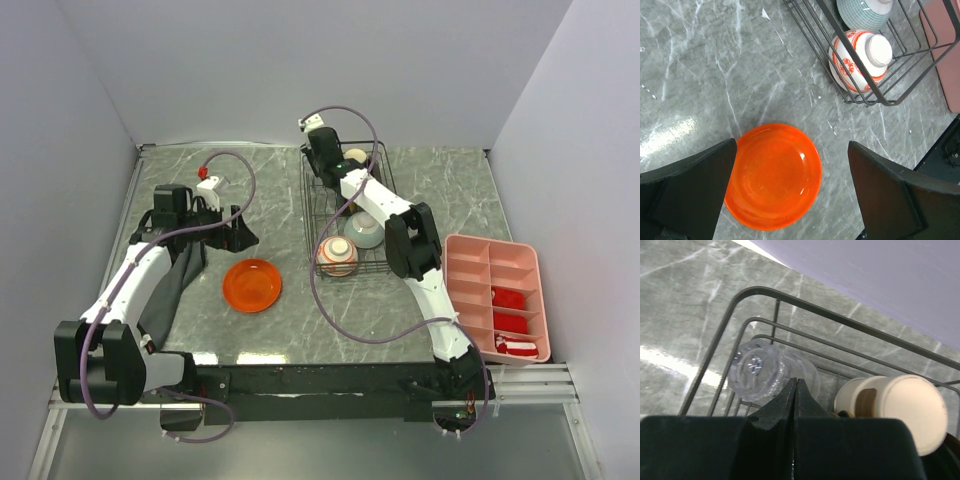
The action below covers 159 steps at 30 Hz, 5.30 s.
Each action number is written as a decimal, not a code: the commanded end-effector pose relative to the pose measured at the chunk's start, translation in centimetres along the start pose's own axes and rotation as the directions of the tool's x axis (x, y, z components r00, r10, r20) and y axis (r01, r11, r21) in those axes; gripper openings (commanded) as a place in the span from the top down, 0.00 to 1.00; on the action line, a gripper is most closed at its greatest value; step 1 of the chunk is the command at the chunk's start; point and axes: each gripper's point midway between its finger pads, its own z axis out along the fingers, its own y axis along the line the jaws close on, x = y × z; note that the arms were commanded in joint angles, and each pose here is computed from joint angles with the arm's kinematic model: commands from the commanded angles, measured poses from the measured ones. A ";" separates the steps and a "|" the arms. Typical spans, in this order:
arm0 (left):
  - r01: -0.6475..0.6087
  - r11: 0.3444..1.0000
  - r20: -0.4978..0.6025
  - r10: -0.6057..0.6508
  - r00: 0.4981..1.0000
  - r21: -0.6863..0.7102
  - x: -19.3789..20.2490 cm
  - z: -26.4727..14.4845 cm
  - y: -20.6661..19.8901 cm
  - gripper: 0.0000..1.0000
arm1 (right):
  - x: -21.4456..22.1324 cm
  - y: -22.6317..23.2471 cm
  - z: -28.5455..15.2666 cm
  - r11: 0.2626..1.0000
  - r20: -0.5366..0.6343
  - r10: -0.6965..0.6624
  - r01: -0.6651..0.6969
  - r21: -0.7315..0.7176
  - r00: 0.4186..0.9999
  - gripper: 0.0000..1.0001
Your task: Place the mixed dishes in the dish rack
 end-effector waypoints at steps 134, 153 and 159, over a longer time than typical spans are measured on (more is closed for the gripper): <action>-0.108 0.993 -0.362 0.082 0.928 -0.055 5.9 0.3 6.1 0.01 | -18.7 1.1 -27.2 0.698 0.181 0.411 -0.180 -0.693 0.894 0.36; -0.064 0.997 -0.579 0.080 0.812 0.047 13.2 3.4 9.0 0.71 | -5.5 -1.7 -32.8 0.675 0.021 0.410 -0.288 -0.680 0.912 0.30; -0.023 0.990 -0.584 0.100 0.805 0.138 13.5 3.8 7.4 0.99 | -3.0 -2.1 -32.2 0.694 0.004 0.381 -0.283 -0.662 0.925 0.30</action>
